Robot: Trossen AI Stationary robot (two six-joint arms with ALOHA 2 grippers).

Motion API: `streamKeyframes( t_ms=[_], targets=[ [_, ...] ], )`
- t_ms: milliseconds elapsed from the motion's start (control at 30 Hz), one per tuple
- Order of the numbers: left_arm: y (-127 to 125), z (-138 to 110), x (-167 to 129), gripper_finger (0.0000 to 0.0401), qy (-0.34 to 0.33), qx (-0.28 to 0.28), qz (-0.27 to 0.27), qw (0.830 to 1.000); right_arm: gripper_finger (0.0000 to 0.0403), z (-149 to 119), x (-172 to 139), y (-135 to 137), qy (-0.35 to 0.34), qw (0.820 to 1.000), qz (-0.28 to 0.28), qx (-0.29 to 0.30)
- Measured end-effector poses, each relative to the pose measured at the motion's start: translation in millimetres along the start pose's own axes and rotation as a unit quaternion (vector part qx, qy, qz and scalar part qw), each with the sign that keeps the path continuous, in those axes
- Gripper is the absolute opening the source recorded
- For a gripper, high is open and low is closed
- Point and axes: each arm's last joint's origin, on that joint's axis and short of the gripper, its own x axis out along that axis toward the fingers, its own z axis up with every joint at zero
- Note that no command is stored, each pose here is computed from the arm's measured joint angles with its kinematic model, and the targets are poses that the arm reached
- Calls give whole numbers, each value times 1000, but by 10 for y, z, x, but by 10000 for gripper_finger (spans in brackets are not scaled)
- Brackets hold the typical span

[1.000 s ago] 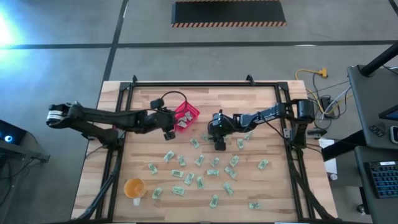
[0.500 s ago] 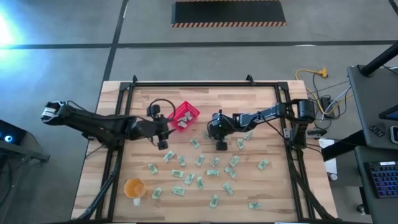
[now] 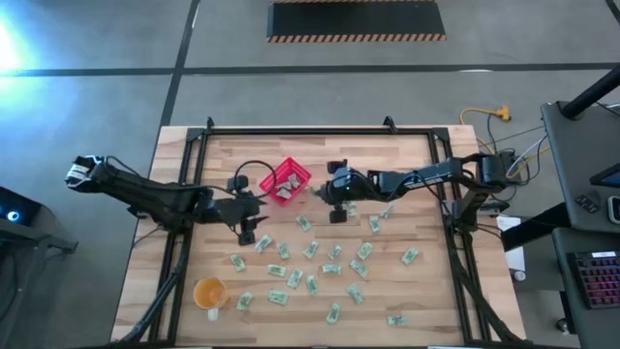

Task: Pick and place Stevia / Truvia into bins
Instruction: Put the white stevia packet into the red bin

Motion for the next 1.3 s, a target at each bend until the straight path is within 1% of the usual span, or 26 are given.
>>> streamKeyframes(
  t_ms=[100, 200, 267, 433, 533, 667, 800, 900, 1000, 1100, 1200, 1300],
  targets=[
    [-41, -39, 59, 160, 28, -17, -29, 999, 9, 87, 57, -27, -57, 998, -23, -30],
    [-93, -73, 155, 160, 57, -17, -46, 997, 9, 136, 141, -43, -81, 994, -37, -59],
    [-135, -100, 231, 160, 78, -12, -59, 995, 9, 169, 194, -63, -82, 993, -41, -71],
    [-218, -166, 393, 160, 123, -3, -83, 989, 9, 222, 307, -147, -82, 993, -49, -68],
    [-249, -207, 463, 160, 147, -18, -85, 985, 8, 237, 368, -226, -81, 993, -58, -60],
    [-261, -271, 509, 160, 182, -38, -75, 980, 11, 210, 477, -354, -51, 996, -57, -36],
    [-265, -286, 523, 160, 191, -47, -71, 978, 34, 155, 633, -458, -6, 999, -48, -19],
    [-267, -284, 523, 160, 190, -51, -71, 978, 63, 127, 733, -483, 18, 999, -40, -15],
    [-270, -294, 532, 160, 195, -67, -66, 976, 94, 161, 745, -496, 32, 999, -33, -16],
    [-285, -316, 574, 160, 203, -80, -59, 974, 120, 236, 654, -531, 38, 999, -29, -8],
    [-301, -392, 632, 160, 221, -77, -52, 971, 138, 343, 492, -555, 31, 999, -27, -5],
    [-319, -502, 709, 160, 247, -89, -44, 964, 148, 424, 317, -526, 27, 1000, -4, -8]
  ],
)
